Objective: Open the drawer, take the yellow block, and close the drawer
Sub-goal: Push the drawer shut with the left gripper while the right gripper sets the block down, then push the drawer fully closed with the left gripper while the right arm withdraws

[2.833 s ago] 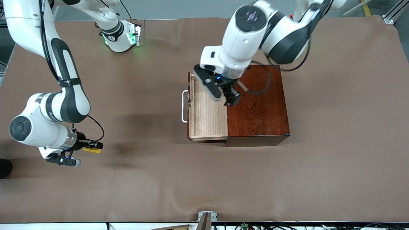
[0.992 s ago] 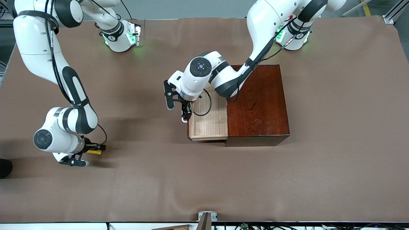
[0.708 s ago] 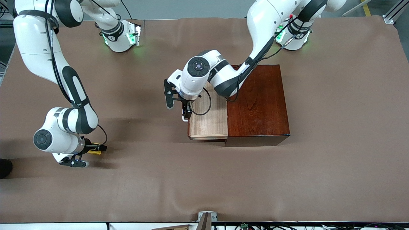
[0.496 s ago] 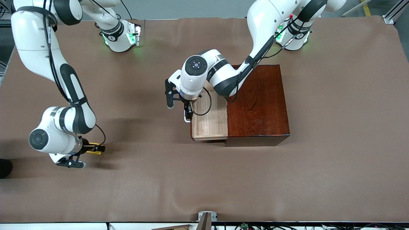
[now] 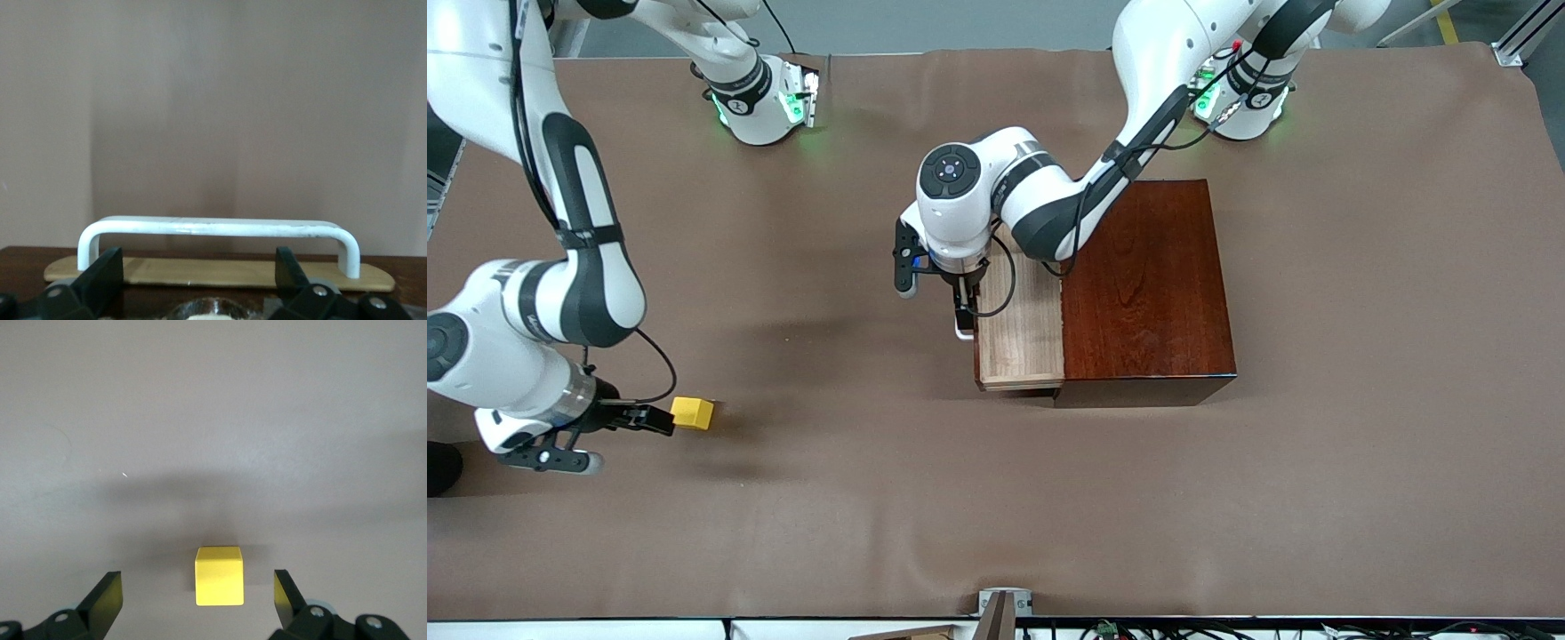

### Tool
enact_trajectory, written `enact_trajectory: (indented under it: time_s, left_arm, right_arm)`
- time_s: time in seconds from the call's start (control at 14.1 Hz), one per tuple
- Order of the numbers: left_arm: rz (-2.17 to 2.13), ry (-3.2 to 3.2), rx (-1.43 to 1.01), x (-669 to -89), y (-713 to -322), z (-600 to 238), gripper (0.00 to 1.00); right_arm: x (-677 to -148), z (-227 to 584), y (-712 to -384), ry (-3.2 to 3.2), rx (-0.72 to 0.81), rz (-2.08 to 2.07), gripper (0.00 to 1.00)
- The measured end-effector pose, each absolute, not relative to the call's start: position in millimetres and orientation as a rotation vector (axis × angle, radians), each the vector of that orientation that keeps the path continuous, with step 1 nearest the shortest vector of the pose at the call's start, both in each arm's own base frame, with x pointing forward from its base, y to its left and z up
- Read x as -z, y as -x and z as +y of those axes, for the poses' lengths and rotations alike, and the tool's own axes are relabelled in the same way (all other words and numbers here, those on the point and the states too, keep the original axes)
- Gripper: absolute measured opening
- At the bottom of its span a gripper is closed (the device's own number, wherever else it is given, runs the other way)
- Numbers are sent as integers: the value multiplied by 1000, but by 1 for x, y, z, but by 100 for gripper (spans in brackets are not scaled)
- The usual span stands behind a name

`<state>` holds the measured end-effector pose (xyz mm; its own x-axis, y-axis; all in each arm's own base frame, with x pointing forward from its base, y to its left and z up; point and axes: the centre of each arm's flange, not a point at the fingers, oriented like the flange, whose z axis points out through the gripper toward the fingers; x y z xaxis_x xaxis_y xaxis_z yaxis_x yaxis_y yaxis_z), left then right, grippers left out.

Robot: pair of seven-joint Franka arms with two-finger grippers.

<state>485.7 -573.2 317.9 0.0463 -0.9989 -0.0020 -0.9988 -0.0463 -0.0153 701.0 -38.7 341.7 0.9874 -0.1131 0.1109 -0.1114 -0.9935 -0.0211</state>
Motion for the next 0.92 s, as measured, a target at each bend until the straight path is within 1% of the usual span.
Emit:
enact_trajectory:
  time_s: [0.14,0.21,0.42,0.5,0.71,0.92]
  left_arm:
    - [2142,2253,-36,-318,-487,-567,100]
    - [2140,2254,-40,-320,-487,-567,100]
    - [2126,2218,-114,-322,-489,-558,100]
    - [2109,2185,-186,-321,-490,-547,100]
    - [2051,2141,-351,-315,-501,-515,100]
    - [2015,2108,-421,-311,-503,-503,100]
  right_arm:
    - [-370,-39,-699,3113,218,176,100]
    - [-388,-39,-695,3112,206,175,100]
    - [-446,-36,-668,3108,104,168,100]
    - [-462,-35,-659,3107,69,166,100]
    - [-500,-33,-630,3102,-17,158,100]
    - [-536,-31,-599,3097,-56,153,100]
